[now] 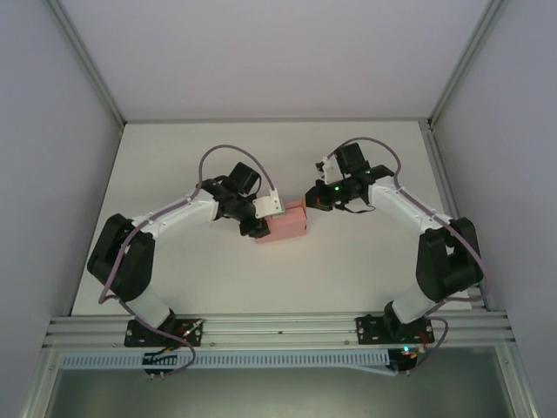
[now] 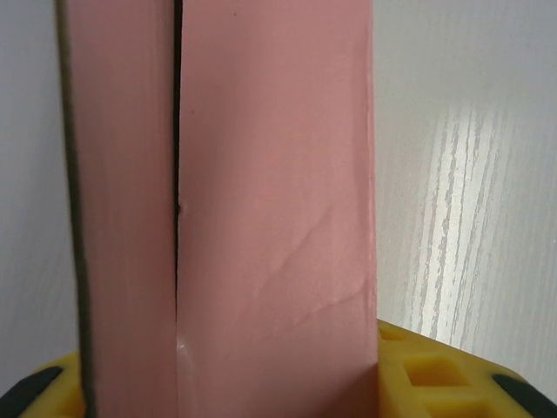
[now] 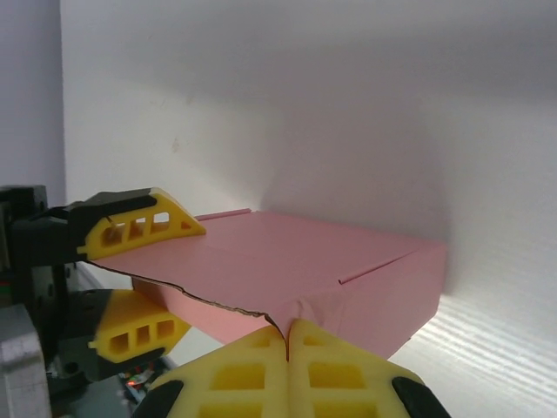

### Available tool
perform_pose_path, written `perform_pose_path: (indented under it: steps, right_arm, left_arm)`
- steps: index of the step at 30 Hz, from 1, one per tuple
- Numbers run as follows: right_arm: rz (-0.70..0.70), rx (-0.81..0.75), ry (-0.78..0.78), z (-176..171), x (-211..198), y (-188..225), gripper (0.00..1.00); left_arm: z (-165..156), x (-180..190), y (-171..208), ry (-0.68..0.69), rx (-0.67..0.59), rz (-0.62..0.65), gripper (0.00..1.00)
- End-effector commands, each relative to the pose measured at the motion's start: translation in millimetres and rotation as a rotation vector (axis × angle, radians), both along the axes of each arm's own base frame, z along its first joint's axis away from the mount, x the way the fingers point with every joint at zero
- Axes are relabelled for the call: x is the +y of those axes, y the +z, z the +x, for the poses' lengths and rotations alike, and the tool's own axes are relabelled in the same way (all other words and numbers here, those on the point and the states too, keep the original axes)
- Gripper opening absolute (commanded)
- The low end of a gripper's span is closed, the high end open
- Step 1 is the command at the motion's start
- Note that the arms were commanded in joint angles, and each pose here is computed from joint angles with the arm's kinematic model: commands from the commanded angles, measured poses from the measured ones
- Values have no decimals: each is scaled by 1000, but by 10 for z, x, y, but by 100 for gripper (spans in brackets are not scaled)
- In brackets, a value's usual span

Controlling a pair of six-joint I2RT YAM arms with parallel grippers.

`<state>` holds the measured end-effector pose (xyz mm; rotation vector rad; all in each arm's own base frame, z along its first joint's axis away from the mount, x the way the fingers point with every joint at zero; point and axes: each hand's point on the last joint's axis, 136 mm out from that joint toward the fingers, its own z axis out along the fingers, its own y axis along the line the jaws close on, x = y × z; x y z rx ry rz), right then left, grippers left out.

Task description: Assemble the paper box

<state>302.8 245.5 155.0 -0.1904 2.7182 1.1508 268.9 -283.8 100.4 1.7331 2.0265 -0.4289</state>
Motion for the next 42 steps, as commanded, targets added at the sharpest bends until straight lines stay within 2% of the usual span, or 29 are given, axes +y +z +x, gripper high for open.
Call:
perform_pose_path:
  steps: [1, 8, 10, 15, 17, 19, 24, 27, 32, 36, 39, 41, 42]
  right_arm:
    - [253, 104, 88, -215, 322, 607, 0]
    - [293, 181, 48, -192, 356, 637, 0]
    - [297, 167, 78, -202, 364, 621, 0]
    - [101, -44, 240, -330, 138, 332, 0]
    - [14, -121, 235, -308, 45, 115, 0]
    - [27, -203, 283, -375, 88, 10, 0]
    - [68, -329, 276, -461, 175, -165, 0]
    - [-49, -384, 323, -577, 87, -399, 0]
    - [-187, -384, 384, -732, 4, -691, 2]
    - [-294, -431, 395, -687, -32, -707, 1]
    - [-276, -481, 350, -610, -2, -592, 10]
    - [-227, -533, 320, -558, 61, -430, 27]
    - [-196, -555, 303, -540, 96, -343, 31]
  left_arm:
    - [55, 65, -151, 16, -13, 75, 37]
    - [51, 52, -241, 3, 12, 99, 37]
    - [35, 54, -270, -1, 24, 108, 37]
    - [20, 53, -266, -8, 20, 99, 37]
    - [19, 48, -263, -7, 22, 94, 37]
    - [27, 36, -260, -11, 19, 90, 37]
    - [57, 22, -264, 4, 31, 84, 39]
    - [52, 21, -260, 4, 33, 76, 41]
    - [71, 4, -249, 12, 30, 67, 42]
    - [93, -7, -220, 20, 26, 64, 43]
    - [101, -27, -186, 16, 17, 57, 43]
    - [105, -37, -168, 11, 12, 56, 43]
    - [106, -38, -166, 9, 14, 59, 43]
